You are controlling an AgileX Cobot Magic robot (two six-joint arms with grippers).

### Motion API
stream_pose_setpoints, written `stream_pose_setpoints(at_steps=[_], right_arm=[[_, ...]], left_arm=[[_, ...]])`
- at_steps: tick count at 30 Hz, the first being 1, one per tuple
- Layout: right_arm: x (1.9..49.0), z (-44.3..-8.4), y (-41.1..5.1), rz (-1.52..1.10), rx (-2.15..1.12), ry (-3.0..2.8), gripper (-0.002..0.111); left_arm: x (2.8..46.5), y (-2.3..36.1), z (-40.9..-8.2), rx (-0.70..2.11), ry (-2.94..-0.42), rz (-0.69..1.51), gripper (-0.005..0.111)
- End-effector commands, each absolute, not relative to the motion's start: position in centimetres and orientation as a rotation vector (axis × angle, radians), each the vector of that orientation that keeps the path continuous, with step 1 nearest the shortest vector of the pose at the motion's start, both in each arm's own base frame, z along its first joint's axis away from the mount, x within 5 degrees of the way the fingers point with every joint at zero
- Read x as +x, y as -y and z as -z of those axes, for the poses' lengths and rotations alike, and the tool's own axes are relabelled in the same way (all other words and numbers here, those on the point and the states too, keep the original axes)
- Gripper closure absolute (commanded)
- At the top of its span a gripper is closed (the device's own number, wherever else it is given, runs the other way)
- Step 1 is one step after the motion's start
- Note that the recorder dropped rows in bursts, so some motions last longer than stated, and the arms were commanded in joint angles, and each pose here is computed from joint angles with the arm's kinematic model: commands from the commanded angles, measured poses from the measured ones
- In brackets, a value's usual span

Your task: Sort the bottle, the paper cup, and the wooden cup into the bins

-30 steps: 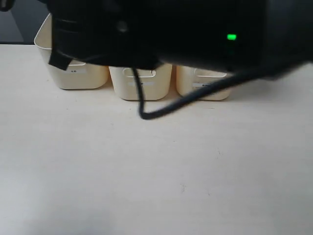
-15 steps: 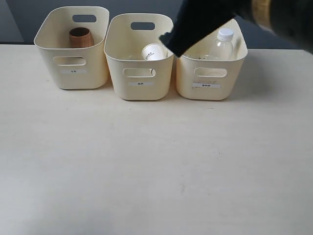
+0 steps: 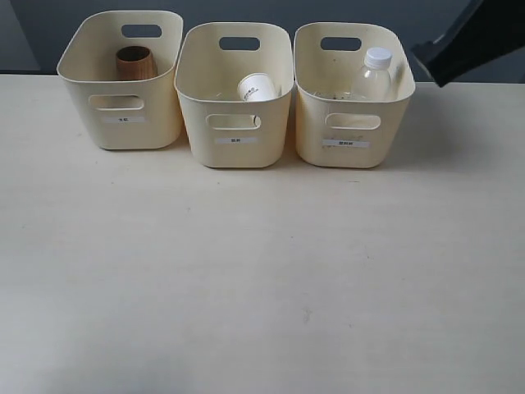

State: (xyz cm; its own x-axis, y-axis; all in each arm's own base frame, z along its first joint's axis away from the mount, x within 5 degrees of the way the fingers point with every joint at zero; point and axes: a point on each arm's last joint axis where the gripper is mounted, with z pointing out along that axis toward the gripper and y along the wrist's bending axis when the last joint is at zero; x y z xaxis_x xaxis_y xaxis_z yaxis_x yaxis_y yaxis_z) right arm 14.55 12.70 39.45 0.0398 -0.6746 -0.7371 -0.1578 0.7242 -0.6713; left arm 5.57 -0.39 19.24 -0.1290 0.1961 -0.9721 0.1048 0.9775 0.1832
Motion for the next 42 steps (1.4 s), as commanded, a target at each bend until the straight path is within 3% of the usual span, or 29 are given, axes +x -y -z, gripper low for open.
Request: stream_pose_setpoints(at_steps=[1, 15, 22, 42], right_arm=[[15.3, -38.8, -10.9, 0.491, -0.636, -1.536, 0.109], [18.2, -37.2, -7.3, 0.495, -0.476, -1.689, 0.109], [19.5, -34.3, -5.5, 0.505, -0.430, -1.783, 0.109], [19.6, -34.0, -6.6, 0.370, -0.483, -1.775, 0.109]], left_arm=[[5.5, 0.4, -19.3, 0.231, -1.693, -0.072, 0.107], [5.5, 0.4, -19.3, 0.231, -1.693, -0.072, 0.107], [5.5, 0.4, -19.3, 0.231, -1.693, -0.072, 0.107], [5.5, 0.4, -19.3, 0.231, -1.691, -0.072, 0.107]])
